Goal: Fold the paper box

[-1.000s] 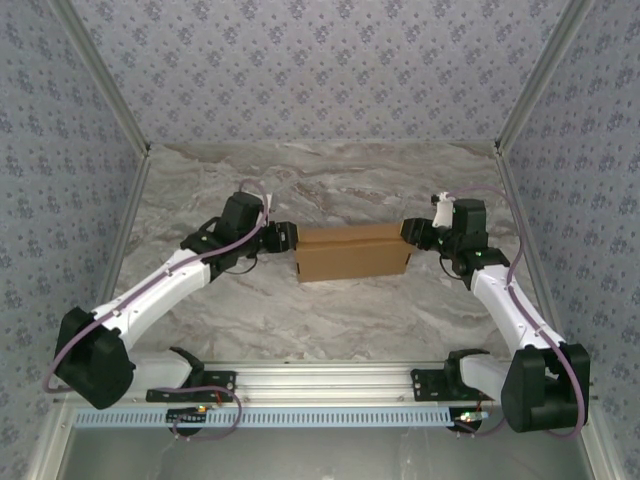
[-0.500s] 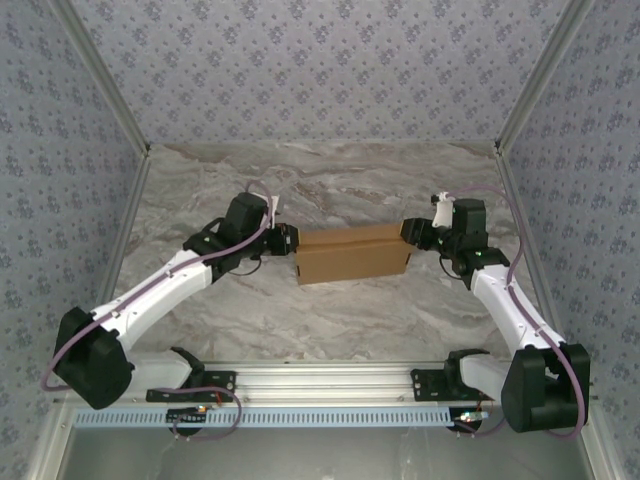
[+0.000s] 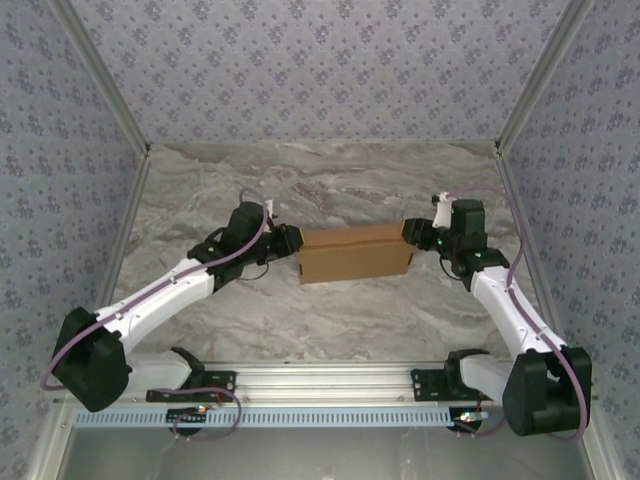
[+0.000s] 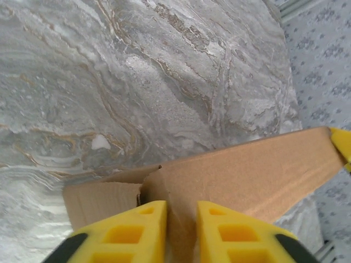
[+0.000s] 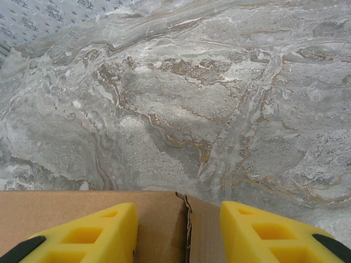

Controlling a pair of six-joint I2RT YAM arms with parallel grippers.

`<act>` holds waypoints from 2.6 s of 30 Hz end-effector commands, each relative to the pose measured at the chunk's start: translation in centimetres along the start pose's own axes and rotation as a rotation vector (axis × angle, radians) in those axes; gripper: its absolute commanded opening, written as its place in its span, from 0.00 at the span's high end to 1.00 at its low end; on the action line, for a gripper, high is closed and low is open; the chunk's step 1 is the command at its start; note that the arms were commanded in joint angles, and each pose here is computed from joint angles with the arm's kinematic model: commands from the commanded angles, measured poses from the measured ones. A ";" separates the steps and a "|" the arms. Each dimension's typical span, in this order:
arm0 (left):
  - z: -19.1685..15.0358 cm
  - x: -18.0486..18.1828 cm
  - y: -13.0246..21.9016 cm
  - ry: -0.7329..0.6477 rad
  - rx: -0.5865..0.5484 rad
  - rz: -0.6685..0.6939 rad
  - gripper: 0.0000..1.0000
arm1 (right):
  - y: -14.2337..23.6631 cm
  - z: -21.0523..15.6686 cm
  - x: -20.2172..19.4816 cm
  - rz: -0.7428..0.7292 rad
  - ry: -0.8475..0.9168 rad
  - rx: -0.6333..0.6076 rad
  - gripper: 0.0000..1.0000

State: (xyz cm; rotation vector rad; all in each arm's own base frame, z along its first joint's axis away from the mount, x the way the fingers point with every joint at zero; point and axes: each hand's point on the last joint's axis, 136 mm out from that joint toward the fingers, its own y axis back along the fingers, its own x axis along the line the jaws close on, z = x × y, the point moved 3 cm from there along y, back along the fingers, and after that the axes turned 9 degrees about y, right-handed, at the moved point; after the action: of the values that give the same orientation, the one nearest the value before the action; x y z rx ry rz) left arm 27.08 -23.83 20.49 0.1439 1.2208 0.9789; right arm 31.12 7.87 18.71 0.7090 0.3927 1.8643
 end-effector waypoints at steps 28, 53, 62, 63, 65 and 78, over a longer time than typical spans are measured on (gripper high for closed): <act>1.4 -1.4 3.1 -0.171 -0.058 0.071 0.56 | -0.4 -7.0 -0.8 -0.057 -0.042 0.273 0.55; -4.5 6.3 -0.9 0.034 0.150 0.105 0.62 | 0.4 -8.3 -0.4 0.007 -0.077 0.337 0.53; -5.8 8.1 -1.7 0.123 0.144 0.081 0.71 | 0.5 -8.9 0.2 0.159 -0.222 0.335 0.57; -5.6 7.7 -1.8 0.116 0.140 0.073 0.71 | 0.6 -8.4 0.3 0.179 -0.237 0.316 0.59; -5.1 6.9 -1.9 0.106 0.136 0.057 0.71 | 0.7 -7.5 0.8 0.221 -0.257 0.288 0.61; -4.7 6.5 -2.4 0.098 0.106 0.046 0.71 | 0.8 -8.2 0.9 0.203 -0.262 0.293 0.66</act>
State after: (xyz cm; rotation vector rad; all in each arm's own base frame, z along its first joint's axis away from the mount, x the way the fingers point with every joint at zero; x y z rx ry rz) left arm 26.57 -23.51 17.75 -0.0062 1.2766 0.8769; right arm 29.40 7.34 18.15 0.9002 0.2705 1.9624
